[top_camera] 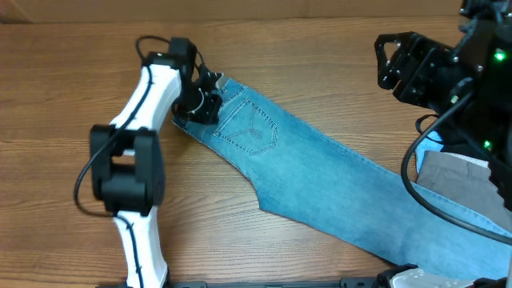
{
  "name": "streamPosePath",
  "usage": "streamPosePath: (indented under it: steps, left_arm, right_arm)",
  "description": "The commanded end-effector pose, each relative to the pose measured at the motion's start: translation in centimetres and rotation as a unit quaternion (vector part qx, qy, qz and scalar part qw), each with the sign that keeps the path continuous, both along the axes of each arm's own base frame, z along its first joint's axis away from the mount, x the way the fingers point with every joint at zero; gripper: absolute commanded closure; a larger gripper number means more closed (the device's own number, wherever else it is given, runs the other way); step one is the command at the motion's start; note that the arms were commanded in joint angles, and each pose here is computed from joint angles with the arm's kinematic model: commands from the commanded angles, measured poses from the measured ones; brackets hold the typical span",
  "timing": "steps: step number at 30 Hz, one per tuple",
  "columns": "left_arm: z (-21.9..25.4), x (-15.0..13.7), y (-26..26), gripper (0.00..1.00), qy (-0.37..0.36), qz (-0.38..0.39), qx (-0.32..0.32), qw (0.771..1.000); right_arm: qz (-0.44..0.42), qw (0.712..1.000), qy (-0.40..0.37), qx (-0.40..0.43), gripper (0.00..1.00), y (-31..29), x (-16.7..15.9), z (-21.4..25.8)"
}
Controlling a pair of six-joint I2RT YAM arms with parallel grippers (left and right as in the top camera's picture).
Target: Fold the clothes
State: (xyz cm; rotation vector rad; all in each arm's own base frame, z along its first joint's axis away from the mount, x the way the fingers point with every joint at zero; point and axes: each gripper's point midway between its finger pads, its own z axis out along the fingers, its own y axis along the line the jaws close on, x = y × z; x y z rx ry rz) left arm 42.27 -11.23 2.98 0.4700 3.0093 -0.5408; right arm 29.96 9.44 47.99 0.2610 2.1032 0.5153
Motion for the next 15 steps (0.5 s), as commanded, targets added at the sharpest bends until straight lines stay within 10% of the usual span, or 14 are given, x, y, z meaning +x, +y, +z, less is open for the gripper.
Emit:
streamPosePath:
  steps: [1,7,15]
  left_arm:
    - [-4.7,-0.2,3.2,0.96,0.041,0.043,0.065,0.996]
    - [-8.2,-2.2,14.9,0.96,0.104,0.180,0.248,0.946]
    - [-4.9,-5.6,28.2,0.96,0.135,0.404,0.193,0.884]
  right_arm:
    - [-0.002,1.000,0.000,0.004,0.30,-0.2,-0.8,0.2]
    - [-0.007,0.999,0.042,-0.013,0.29,-0.4,-0.6,-1.9]
    - [-0.024,0.988,0.143,-0.059,0.25,-0.6,1.3,-7.3]
